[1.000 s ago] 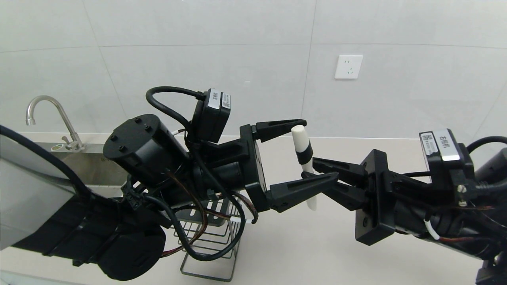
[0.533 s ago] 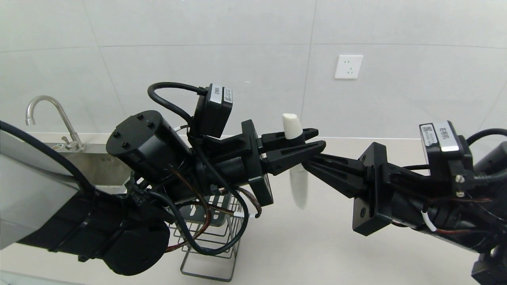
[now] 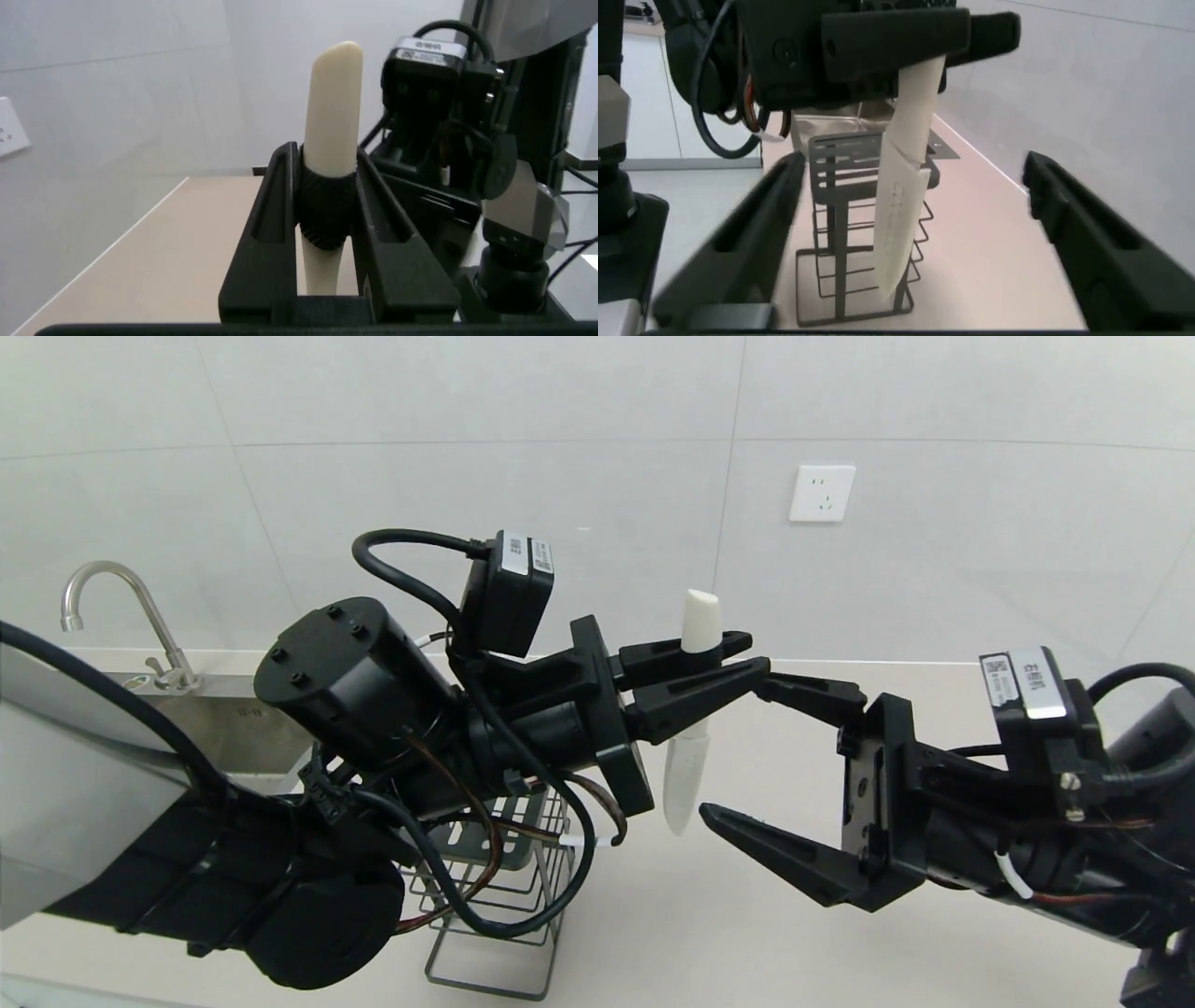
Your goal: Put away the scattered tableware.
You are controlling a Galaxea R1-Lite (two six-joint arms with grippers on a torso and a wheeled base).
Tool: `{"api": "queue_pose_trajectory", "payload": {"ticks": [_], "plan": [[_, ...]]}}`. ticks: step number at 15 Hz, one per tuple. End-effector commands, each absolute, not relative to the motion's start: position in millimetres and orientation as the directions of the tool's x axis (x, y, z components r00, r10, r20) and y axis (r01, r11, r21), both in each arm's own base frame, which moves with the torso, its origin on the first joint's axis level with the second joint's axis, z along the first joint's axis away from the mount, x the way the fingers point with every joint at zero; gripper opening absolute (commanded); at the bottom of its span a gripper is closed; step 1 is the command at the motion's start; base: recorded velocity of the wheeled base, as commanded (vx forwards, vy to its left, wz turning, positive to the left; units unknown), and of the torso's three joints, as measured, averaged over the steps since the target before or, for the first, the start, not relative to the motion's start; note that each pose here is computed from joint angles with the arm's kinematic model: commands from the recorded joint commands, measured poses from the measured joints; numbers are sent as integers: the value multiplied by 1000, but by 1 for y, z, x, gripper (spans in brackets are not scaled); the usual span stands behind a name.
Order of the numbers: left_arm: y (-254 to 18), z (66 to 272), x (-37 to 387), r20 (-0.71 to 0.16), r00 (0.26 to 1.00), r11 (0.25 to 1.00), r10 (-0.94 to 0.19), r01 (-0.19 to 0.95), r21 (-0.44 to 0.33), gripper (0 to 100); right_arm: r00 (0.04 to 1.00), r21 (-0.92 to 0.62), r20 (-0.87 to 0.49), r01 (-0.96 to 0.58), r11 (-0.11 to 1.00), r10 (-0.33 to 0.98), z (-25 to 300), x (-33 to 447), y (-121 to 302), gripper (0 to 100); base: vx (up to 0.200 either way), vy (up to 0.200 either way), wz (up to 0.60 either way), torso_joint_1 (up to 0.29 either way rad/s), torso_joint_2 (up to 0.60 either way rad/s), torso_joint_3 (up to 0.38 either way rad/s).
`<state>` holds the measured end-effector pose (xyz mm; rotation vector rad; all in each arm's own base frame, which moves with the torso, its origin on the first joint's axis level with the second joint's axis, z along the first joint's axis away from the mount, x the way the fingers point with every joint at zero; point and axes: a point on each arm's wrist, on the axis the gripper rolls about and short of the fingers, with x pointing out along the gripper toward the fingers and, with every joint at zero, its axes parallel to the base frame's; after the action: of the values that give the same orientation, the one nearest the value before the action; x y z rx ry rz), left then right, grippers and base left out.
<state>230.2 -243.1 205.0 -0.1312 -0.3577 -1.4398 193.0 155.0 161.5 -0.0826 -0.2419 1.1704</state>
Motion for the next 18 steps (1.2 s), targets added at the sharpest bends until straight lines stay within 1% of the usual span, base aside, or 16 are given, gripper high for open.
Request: {"api": "queue_pose_trajectory", "payload": {"ticks": [1, 4, 5, 6, 7, 8, 10, 12, 14, 16, 17, 18], "plan": [[-241, 208, 229, 327, 96, 146, -940, 981, 131, 0, 413, -198, 157, -877, 438, 897, 166, 184, 134, 100, 0, 0, 0, 0, 0, 0], [-234, 217, 228, 356, 142, 201, -923, 970, 134, 0, 487, -201, 148, -837, 508, 861, 163, 153, 96, 100, 0, 0, 0, 0, 0, 0], [-229, 227, 223, 384, 162, 230, -909, 963, 140, 0, 534, -213, 166, -801, 559, 829, 163, 134, 75, 100, 0, 0, 0, 0, 0, 0], [-224, 232, 220, 393, 174, 244, -903, 960, 137, 0, 556, -224, 184, -779, 585, 811, 164, 122, 65, 100, 0, 0, 0, 0, 0, 0], [-215, 235, 214, 396, 194, 265, -898, 955, 132, 0, 596, -260, 248, -719, 645, 764, 174, 102, 48, 100, 0, 0, 0, 0, 0, 0], [-207, 234, 212, 388, 214, 283, -896, 950, 131, 0, 614, -283, 295, -675, 681, 732, 181, 85, 38, 100, 0, 0, 0, 0, 0, 0], [-195, 232, 213, 380, 248, 324, -891, 934, 150, 0, 630, -313, 341, -623, 716, 698, 184, 60, 27, 100, 0, 0, 0, 0, 0, 0], [-194, 239, 210, 414, 277, 364, -867, 919, 148, 0, 613, -388, 480, -492, 779, 627, 195, 27, 16, 100, 0, 0, 0, 0, 0, 0], [-194, 240, 208, 417, 282, 369, -864, 918, 144, 0, 574, -430, 569, -403, 808, 589, 198, 2, 12, 100, 0, 0, 0, 0, 0, 0], [-193, 241, 208, 427, 293, 383, -856, 913, 141, 0, 566, -446, 606, -340, 828, 559, 190, -15, 11, 100, 0, 0, 0, 0, 0, 0], [-192, 242, 207, 433, 299, 392, -850, 909, 140, 0, 583, -439, 606, -323, 838, 542, 183, -24, 11, 100, 0, 0, 0, 0, 0, 0], [-191, 244, 205, 437, 296, 390, -849, 910, 141, 0, 625, -416, 591, -307, 856, 511, 171, -31, 10, 100, 0, 0, 0, 0, 0, 0]]}}
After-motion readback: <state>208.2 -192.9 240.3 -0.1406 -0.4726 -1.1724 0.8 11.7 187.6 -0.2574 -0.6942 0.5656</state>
